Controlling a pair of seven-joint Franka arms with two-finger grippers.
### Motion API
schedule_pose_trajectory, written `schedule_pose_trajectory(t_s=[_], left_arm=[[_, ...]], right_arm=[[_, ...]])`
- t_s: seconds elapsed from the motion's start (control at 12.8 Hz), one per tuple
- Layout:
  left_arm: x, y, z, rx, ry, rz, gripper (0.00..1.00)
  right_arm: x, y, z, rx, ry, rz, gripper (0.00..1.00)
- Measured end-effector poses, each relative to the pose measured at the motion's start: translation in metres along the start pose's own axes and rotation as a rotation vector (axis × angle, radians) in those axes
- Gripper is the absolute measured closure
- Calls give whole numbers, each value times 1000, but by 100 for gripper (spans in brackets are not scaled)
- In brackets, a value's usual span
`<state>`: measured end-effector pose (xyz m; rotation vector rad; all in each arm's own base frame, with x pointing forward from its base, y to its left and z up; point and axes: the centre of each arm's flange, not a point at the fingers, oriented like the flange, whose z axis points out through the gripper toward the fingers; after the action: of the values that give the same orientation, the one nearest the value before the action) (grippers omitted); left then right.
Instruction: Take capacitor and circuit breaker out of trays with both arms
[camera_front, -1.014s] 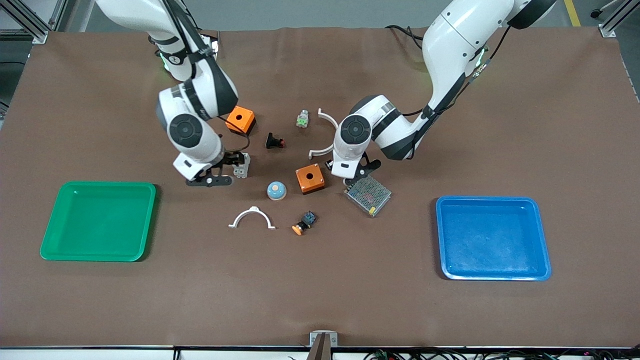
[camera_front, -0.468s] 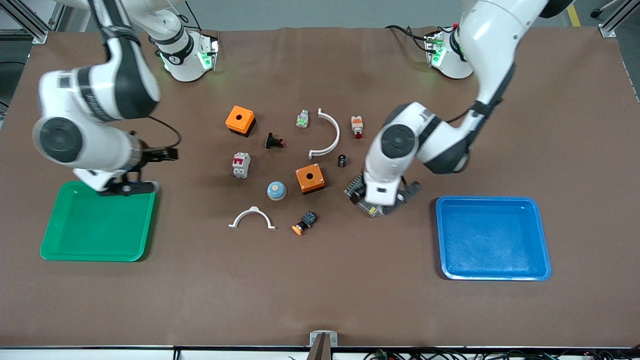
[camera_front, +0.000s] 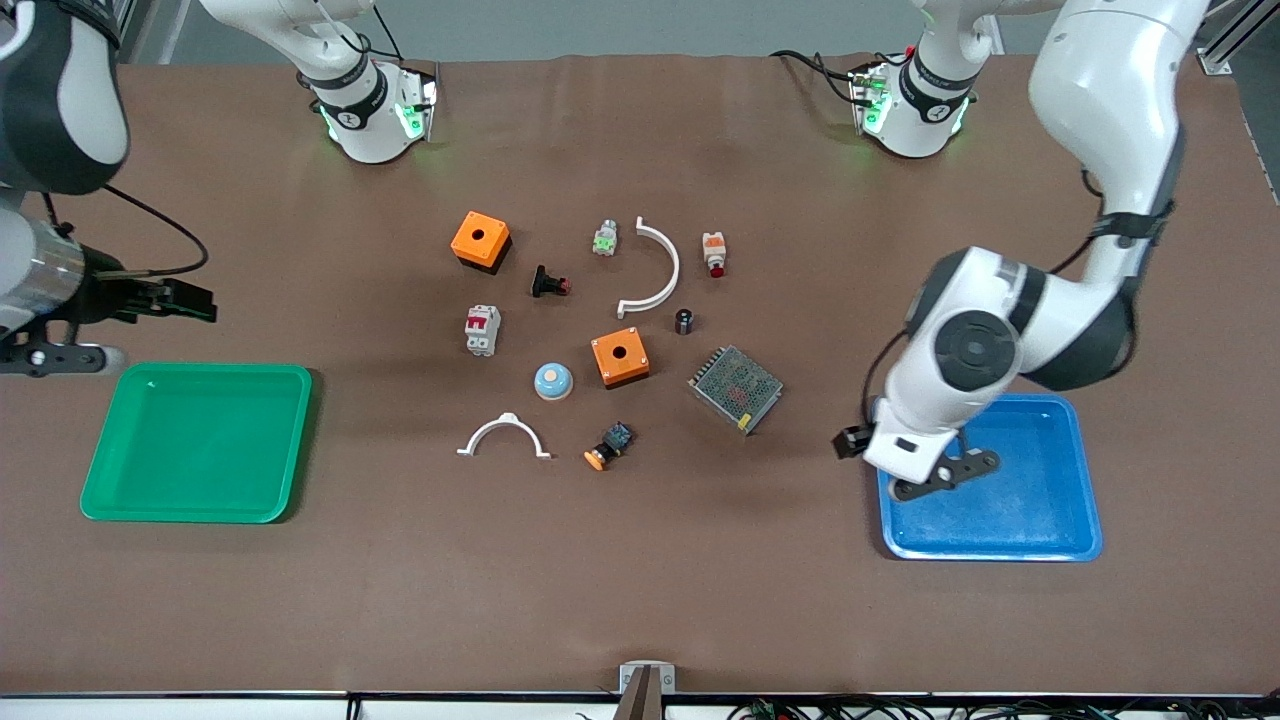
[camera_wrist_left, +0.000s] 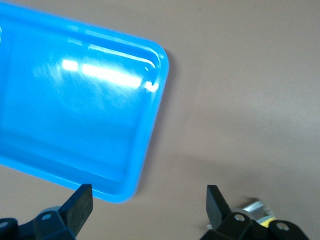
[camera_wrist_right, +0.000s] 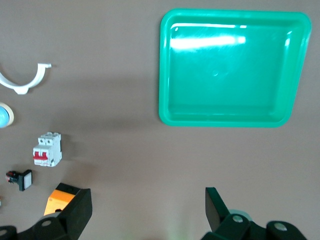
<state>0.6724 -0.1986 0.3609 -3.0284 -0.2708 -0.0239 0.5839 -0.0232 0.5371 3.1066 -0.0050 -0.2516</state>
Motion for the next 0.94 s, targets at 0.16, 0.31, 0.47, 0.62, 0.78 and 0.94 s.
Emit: schedule_pose_trajectory(t_s=[0.16, 0.31, 0.47, 0.62, 0.78, 0.94], left_arm=[[17, -28, -23, 24, -9, 122, 0], [26, -51, -49, 34, 10, 206, 0], [31, -77, -76, 40, 40, 253, 0], [28, -101, -106, 26, 35, 272, 0], [19, -123, -142, -17, 35, 254, 0], [10, -155, -171, -1, 27, 290, 0]], right_arm=[[0, 8, -5, 2, 10, 0, 0], [0, 16, -4, 4, 8, -8, 0], [-1, 27, -3, 6, 7, -7, 0], [-1, 32, -3, 8, 7, -2, 0], [-1, 32, -4, 8, 11, -2, 0], [-1, 32, -7, 7, 16, -3, 0]])
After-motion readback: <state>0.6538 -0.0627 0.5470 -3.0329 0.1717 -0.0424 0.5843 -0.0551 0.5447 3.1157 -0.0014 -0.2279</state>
